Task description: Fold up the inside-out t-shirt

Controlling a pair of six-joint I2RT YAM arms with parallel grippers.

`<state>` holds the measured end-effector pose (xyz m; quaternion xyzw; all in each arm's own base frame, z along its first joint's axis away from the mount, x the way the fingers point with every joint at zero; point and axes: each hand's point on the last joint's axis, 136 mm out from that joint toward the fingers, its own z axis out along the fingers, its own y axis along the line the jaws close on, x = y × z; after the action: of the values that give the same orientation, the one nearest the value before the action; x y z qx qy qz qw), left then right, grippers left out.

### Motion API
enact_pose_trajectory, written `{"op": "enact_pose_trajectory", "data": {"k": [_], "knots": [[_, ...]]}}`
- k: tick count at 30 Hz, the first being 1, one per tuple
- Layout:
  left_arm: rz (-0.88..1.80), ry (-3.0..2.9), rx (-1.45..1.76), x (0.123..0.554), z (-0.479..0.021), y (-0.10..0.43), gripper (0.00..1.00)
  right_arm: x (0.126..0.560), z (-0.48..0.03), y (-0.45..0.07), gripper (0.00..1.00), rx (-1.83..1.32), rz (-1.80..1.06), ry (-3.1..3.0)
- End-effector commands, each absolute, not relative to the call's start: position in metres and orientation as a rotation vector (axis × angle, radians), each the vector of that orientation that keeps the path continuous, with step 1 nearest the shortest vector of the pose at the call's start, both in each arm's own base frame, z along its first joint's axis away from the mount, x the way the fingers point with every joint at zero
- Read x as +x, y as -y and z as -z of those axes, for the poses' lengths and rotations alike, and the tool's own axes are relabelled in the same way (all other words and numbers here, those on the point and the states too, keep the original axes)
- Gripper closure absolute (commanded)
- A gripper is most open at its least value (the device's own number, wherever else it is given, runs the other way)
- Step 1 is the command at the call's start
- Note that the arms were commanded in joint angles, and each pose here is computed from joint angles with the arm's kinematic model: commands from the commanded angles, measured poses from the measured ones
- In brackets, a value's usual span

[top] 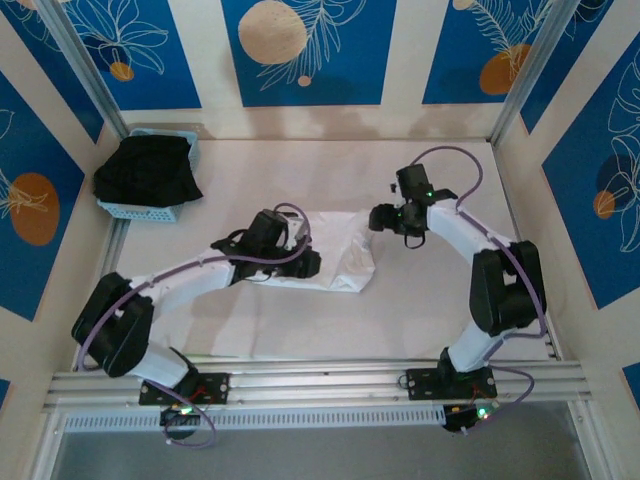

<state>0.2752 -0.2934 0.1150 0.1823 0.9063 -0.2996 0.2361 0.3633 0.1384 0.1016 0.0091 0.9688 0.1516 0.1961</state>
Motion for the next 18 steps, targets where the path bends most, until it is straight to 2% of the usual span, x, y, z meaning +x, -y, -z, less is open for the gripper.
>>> {"op": "enact_pose_trajectory", "data": {"k": [1,4,8,10,14,18], "knots": [[0.931,-2.404,0.59,0.281,-0.123,0.326,0.29,0.321,-0.11,-0.202,0.33,-0.087,-0.762,-2.72],[0.873,-2.463,0.454,0.289,-0.111,0.308,0.3,0.3,-0.117,-0.234,0.44,-0.138,-0.93,-2.692],[0.741,-2.495,0.202,0.301,-0.099,0.245,0.31,0.283,-0.091,-0.255,0.54,-0.122,-1.016,-2.761],[0.717,-2.48,0.141,0.307,-0.098,0.224,0.31,0.276,-0.069,-0.245,0.6,-0.071,-0.96,-2.847],[0.709,-2.5,0.184,0.319,-0.097,0.224,0.31,0.267,-0.034,-0.194,0.65,0.101,-0.753,-2.985],[0.687,-2.505,0.182,0.339,-0.095,0.227,0.31,0.269,-0.031,-0.152,0.69,0.251,-0.646,-3.007]]}}
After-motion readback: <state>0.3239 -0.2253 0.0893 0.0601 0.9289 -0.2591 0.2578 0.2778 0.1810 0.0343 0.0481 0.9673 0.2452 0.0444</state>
